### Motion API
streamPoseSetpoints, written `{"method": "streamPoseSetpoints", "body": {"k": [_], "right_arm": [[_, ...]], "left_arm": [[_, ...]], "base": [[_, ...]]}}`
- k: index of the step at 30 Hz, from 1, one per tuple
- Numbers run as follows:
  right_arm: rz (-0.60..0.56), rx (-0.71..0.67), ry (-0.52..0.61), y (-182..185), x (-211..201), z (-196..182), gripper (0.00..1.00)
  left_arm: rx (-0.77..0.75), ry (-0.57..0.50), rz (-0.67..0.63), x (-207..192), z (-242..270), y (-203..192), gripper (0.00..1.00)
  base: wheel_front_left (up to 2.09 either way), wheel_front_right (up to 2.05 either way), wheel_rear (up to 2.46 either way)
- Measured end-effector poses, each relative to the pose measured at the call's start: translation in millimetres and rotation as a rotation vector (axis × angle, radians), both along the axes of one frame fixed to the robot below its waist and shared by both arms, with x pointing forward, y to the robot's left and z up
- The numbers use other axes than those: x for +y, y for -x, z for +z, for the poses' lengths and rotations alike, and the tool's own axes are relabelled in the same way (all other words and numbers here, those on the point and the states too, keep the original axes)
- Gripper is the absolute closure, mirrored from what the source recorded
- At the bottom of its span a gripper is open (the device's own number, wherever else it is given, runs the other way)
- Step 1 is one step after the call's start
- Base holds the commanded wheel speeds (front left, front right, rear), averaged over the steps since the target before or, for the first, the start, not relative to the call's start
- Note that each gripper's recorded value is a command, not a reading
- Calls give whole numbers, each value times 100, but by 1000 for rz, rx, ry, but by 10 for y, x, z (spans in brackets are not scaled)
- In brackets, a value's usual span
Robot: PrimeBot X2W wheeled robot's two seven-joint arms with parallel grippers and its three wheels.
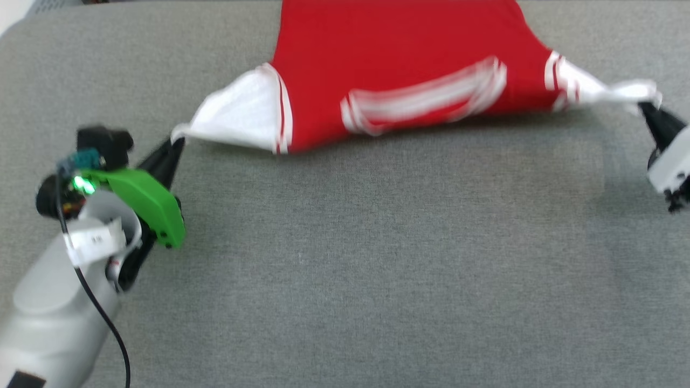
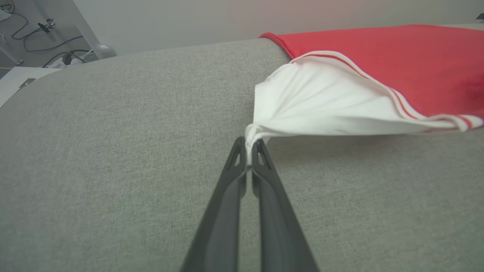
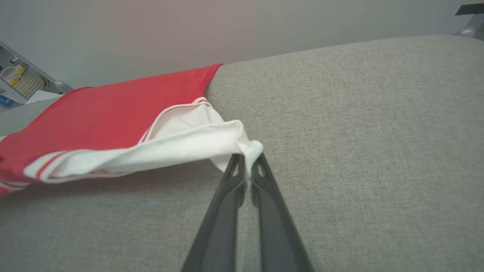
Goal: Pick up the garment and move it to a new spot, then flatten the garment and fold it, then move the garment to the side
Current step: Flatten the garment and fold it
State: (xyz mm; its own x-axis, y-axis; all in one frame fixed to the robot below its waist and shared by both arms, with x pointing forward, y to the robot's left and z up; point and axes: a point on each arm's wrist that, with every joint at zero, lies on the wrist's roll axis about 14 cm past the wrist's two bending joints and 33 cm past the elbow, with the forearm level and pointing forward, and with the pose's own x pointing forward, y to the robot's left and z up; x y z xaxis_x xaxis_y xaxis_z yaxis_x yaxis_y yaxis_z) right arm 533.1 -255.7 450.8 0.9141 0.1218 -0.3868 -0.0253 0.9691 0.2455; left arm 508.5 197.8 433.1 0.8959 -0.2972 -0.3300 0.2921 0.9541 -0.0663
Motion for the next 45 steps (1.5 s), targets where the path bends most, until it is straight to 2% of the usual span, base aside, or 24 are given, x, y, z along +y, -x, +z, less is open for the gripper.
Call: {"method": "streamPoseSetpoints", "body": {"k": [5, 17, 26, 32, 39, 40, 41, 42, 45], "right_arm": [[15, 54, 34, 428, -129, -73, 100], [27, 134, 9, 1164, -213, -133, 100], [56, 284, -1, 1860, -281, -342, 100], [70, 333, -14, 2149, -294, -389, 100], [95, 371, 3, 2175, -290, -379, 100], [97, 385, 2, 2174, -291, -386, 64], [102, 390, 8, 2165, -288, -384, 8], [105, 395, 8, 2147, -282, -378, 0], [119, 396, 23, 2043, -275, -315, 0]], "left_arm": [[70, 23, 3, -49, -120, 446, 100], [127, 44, 24, -47, -152, 1202, 100], [195, 53, -10, -146, -204, 1845, 100], [202, 85, 7, -171, -152, 2082, 100], [208, 105, -22, -295, -105, 2115, 100], [210, 114, -27, -326, -92, 2110, 100], [220, 128, -32, -359, -90, 2114, 100], [240, 145, -44, -413, -95, 2128, 100], [276, 147, -84, -512, -99, 2148, 100]], "base": [[0, 0, 0], [0, 0, 0], [0, 0, 0], [0, 0, 0], [0, 0, 0], [0, 0, 0], [0, 0, 0], [0, 0, 0], [0, 0, 0]]}}
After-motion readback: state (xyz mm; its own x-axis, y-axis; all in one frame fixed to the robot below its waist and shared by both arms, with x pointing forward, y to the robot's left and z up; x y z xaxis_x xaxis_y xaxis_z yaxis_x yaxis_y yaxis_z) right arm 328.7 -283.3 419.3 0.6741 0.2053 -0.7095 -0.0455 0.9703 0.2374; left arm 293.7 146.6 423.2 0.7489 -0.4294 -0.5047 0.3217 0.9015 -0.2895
